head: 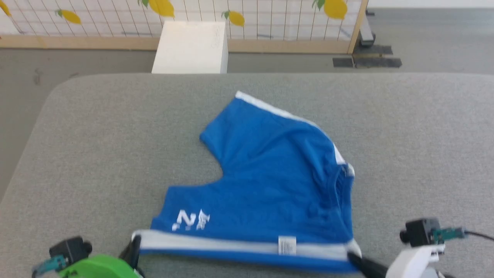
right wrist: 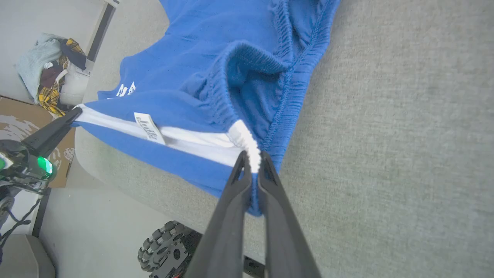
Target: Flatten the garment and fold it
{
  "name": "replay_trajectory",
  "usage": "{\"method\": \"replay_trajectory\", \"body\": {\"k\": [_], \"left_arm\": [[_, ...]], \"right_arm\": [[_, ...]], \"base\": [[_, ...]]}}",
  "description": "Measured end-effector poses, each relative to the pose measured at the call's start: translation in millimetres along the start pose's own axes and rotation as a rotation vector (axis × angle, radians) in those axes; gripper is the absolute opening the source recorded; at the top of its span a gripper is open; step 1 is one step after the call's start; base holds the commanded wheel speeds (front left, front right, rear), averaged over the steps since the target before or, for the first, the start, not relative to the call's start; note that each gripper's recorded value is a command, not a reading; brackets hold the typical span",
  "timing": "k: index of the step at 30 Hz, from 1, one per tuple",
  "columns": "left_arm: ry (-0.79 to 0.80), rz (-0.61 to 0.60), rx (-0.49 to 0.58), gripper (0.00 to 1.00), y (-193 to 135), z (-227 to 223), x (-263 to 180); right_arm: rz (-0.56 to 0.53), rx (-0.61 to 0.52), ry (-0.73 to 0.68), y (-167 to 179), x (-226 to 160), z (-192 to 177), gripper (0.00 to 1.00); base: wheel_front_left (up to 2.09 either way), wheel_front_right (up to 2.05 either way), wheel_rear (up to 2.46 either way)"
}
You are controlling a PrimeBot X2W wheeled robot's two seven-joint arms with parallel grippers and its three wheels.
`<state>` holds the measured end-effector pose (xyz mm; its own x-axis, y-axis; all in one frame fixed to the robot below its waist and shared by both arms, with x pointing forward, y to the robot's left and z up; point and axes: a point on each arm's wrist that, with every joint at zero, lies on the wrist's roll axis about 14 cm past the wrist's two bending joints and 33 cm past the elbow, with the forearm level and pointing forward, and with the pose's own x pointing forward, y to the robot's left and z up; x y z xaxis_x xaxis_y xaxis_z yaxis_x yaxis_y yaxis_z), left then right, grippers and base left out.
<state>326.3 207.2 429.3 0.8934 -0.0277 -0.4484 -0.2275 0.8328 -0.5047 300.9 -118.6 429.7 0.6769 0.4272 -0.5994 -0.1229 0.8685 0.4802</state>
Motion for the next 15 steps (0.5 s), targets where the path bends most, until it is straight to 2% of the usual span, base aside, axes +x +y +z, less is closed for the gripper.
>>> {"method": "replay_trajectory", "body": {"k": [3,6,11,15], "left_arm": [[0.044,0.035,-0.006,0.00,7.1,-9.4,-16.2],[0.031,0.041,-0.029,0.00,6.1,-4.3,-26.2],[-0.031,-0.019,-0.018,0.00,-14.2,20.1,-24.6],[-0.088,-0.110,0.032,0.00,-43.6,50.9,-2.5]], "right_arm": [[-0.006,0.016,0.086,0.6,-13.1,-20.7,0.00],[0.003,0.026,0.113,4.9,-22.0,-24.7,0.00],[-0.013,0.015,0.001,3.3,-28.4,3.5,0.00],[-0.035,-0.014,-0.083,-0.4,-24.1,29.3,0.00]], "base": [[0.00,0.00,0.00],[0.00,0.00,0.00],[0.00,0.00,0.00],[0.00,0.00,0.00]]}}
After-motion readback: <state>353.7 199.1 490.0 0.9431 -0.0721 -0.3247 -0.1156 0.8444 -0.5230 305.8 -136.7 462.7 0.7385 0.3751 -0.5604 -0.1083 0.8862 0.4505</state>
